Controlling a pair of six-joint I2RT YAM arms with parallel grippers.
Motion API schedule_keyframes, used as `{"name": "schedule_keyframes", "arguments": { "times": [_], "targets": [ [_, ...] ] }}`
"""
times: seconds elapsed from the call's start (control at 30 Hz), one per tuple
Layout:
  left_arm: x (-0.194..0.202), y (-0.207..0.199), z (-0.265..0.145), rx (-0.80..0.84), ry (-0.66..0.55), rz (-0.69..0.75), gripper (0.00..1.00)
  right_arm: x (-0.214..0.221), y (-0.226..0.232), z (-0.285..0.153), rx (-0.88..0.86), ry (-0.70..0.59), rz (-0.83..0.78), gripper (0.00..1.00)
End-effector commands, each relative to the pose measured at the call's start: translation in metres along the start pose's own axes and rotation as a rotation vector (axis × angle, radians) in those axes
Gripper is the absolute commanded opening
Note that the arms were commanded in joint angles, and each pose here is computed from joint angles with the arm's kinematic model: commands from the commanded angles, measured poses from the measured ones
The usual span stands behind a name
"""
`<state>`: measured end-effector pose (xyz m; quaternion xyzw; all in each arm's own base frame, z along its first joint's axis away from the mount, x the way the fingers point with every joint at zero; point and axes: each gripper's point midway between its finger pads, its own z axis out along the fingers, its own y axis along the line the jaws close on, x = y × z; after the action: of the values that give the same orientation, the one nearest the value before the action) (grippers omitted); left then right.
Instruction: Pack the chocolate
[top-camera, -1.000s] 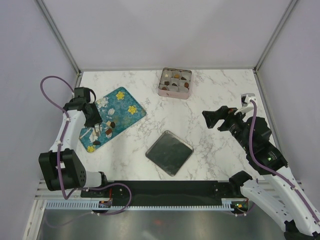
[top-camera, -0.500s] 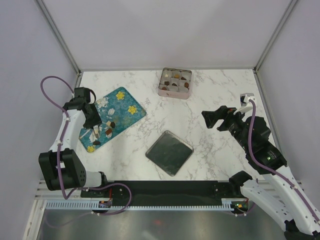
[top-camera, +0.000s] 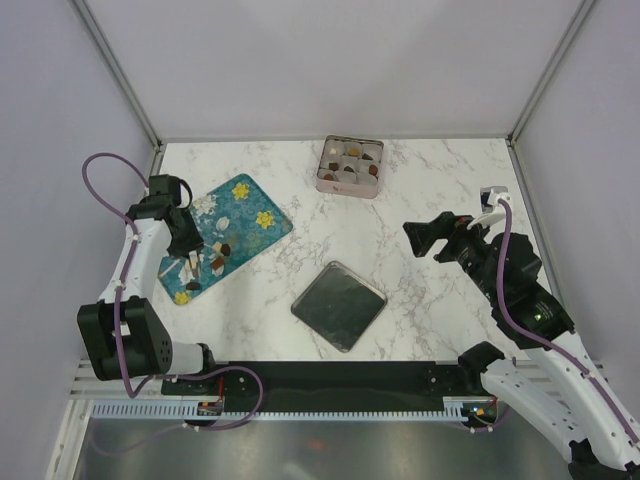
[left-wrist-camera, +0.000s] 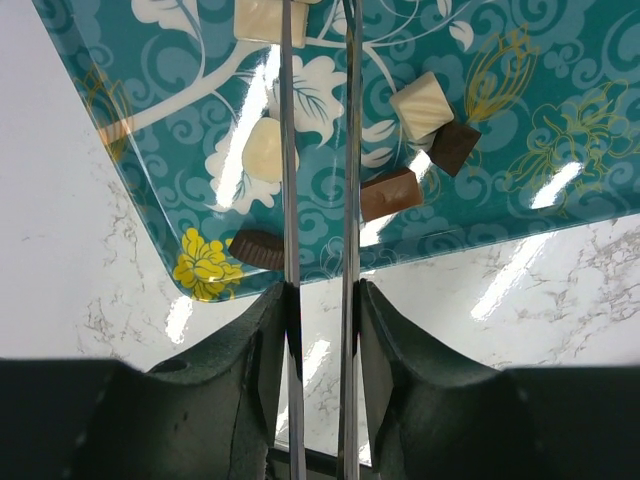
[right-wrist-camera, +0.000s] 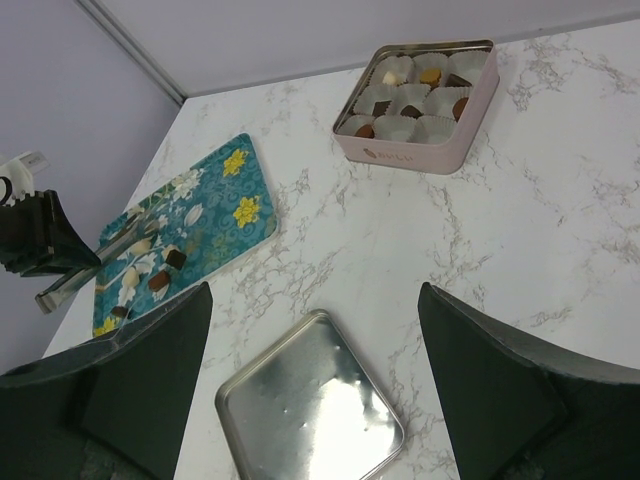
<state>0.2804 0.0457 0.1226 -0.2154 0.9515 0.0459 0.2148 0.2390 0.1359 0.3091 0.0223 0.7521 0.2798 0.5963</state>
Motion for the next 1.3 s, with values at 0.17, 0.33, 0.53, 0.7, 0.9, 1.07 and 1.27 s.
{"name": "schedule_keyframes", "arguments": {
  "times": [0.17,0.33,0.53,0.7,0.9,1.07,1.27],
  "targets": [
    [-0.002,-0.006,-0.001,0.042,-0.002,0.017,0.36,-0.01,0.007,-0.002,-0.026,-0.035,-0.011,0.93],
    [-0.018,-0.015,-0.013,0.086,-0.045,0.013,0.28,-0.011,0.005,-0.002,-0.015,-0.04,-0.019,0.92],
    [-0.037,-0.027,-0.027,0.148,-0.086,0.023,0.2,-0.015,0.005,-0.003,-0.007,-0.049,-0.025,0.93],
    [-0.046,-0.057,-0.038,0.284,-0.089,0.042,0.18,-0.016,0.005,-0.003,-0.003,-0.051,-0.024,0.93],
    [-0.065,-0.169,-0.088,0.513,-0.171,0.202,0.18,-0.014,0.004,0.0,0.003,-0.039,-0.019,0.92],
    [-0.083,-0.268,-0.118,0.656,-0.234,0.331,0.19,-0.016,-0.001,0.001,0.031,-0.048,-0.023,0.92],
    [-0.081,-0.353,-0.112,0.793,-0.253,0.44,0.2,-0.016,-0.006,0.003,0.063,-0.046,-0.029,0.93]
  ]
}}
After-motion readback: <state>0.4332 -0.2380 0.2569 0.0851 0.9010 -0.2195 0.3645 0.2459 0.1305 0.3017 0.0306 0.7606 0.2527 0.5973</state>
